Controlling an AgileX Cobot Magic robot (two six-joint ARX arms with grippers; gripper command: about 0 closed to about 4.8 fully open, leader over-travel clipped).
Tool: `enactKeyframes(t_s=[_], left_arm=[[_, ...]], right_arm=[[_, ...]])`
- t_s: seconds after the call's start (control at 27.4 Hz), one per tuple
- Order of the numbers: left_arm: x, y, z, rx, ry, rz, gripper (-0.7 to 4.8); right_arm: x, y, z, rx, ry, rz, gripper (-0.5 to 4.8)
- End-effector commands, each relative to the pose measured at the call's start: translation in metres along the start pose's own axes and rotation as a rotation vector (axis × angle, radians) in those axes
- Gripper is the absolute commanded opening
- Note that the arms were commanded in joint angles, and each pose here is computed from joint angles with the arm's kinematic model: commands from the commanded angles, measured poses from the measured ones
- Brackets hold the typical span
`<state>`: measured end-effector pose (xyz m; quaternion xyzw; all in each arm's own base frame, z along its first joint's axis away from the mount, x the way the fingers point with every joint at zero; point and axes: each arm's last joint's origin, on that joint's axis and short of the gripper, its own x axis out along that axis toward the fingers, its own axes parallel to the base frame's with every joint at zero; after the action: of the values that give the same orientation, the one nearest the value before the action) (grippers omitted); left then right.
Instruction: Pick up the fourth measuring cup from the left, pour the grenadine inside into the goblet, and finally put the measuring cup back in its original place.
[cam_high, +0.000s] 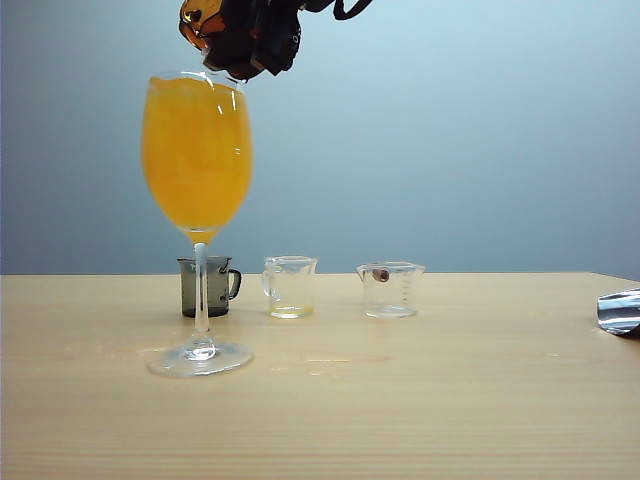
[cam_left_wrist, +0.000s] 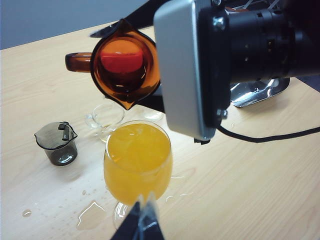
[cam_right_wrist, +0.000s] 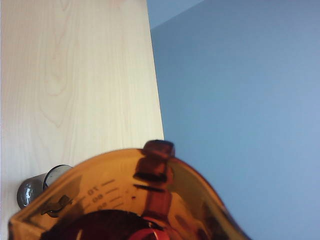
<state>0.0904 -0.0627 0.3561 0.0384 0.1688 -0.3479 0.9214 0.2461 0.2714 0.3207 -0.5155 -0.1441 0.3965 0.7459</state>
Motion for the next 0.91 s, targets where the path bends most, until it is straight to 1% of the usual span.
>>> enactKeyframes(t_s=[0.04,0.22,0.36,0.47,0.91], left_arm=[[-0.0011,-0.0001,0.0021,0.003,-0.018,-0.001,-0.05],[-0.0011,-0.0001,0.0021,0.003,-0.018,-0.001,-0.05],[-0.0011,-0.0001,0.0021,0.003,-0.018,-0.001,-0.05],[-0.0011,-0.0002,0.0021,0.003,-0.018,-0.002,-0.05],[-0.0011,-0.0001,0.0021,0.003,-0.017,-0.001,-0.05]], right_arm=[[-0.0014,-0.0034,0.0067,-0.013,-0.026,-0.029,0.39],[-0.0008,-0.0004,0.0096,-0.062,-0.031,-0.017,0.39],[-0.0008,0.0005,0.0090,-0.068,-0.025,-0.012,0.39],[-0.0008,0.0016,0.0083,-0.104,-0.017,-0.001,0.39],[-0.0007,0.0015,0.0080,-0.119,-0.002,-0.007,0.39]])
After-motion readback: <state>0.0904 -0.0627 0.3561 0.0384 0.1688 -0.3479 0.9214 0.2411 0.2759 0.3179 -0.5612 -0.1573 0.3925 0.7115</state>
